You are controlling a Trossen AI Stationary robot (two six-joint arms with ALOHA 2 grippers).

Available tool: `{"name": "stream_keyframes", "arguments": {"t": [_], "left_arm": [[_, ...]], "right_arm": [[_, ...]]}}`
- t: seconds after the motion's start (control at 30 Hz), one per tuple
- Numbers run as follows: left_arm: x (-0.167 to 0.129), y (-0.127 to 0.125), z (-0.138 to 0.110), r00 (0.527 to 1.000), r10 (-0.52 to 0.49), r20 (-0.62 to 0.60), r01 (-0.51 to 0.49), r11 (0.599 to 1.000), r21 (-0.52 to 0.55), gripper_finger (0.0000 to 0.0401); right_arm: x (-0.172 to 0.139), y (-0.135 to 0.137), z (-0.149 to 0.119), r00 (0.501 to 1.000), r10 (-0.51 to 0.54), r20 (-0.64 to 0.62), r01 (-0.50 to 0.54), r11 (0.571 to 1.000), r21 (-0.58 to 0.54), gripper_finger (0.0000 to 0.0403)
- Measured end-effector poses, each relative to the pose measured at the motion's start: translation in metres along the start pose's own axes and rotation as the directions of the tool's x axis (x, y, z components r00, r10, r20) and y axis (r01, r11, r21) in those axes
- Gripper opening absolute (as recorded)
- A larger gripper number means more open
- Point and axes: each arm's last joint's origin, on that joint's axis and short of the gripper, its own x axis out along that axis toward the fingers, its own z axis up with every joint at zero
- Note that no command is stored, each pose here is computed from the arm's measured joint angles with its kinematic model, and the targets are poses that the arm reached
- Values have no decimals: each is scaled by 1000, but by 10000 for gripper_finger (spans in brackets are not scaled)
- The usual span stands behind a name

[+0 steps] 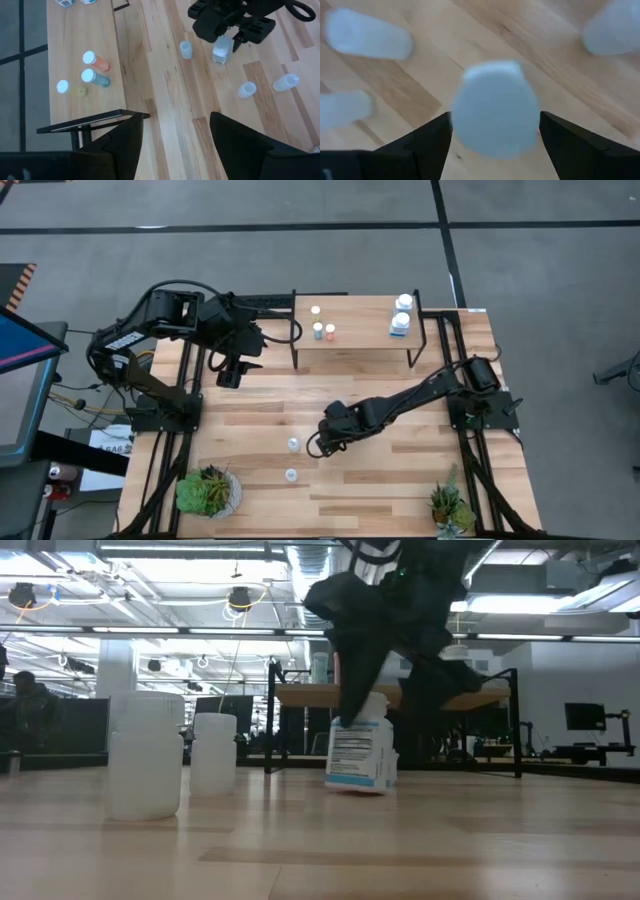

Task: Pick and place medicine bottles onto shelf by color
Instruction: Align the white pill bottle with the other white pill bottles on the shelf

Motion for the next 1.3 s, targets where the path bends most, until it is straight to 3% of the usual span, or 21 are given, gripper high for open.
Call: {"name": "stream_keyframes", "arguments": {"t": [0.23,0.53,0.87,1.0,1.2,1.3], "left_arm": [[0,0,0,1000,0,0,0,1000,0,217],[0,0,0,1000,0,0,0,1000,-2,217],[0,0,0,1000,0,1,0,1000,-18,217],[0,0,0,1000,0,1,0,1000,-29,217],[0,0,0,1000,0,1,0,1000,-29,217],[0,0,0,1000,0,1,0,1000,-29,217]], "right_arm": [[-1,0,2,1000,3,4,-3,1000,-30,309],[-1,2,3,999,28,25,-22,981,-194,282],[-3,6,4,999,38,23,-32,972,-232,275],[-9,12,5,997,68,29,-58,964,-259,243],[-10,12,5,998,63,23,-55,966,-253,163],[-12,11,5,998,60,20,-54,970,-236,155]]}}
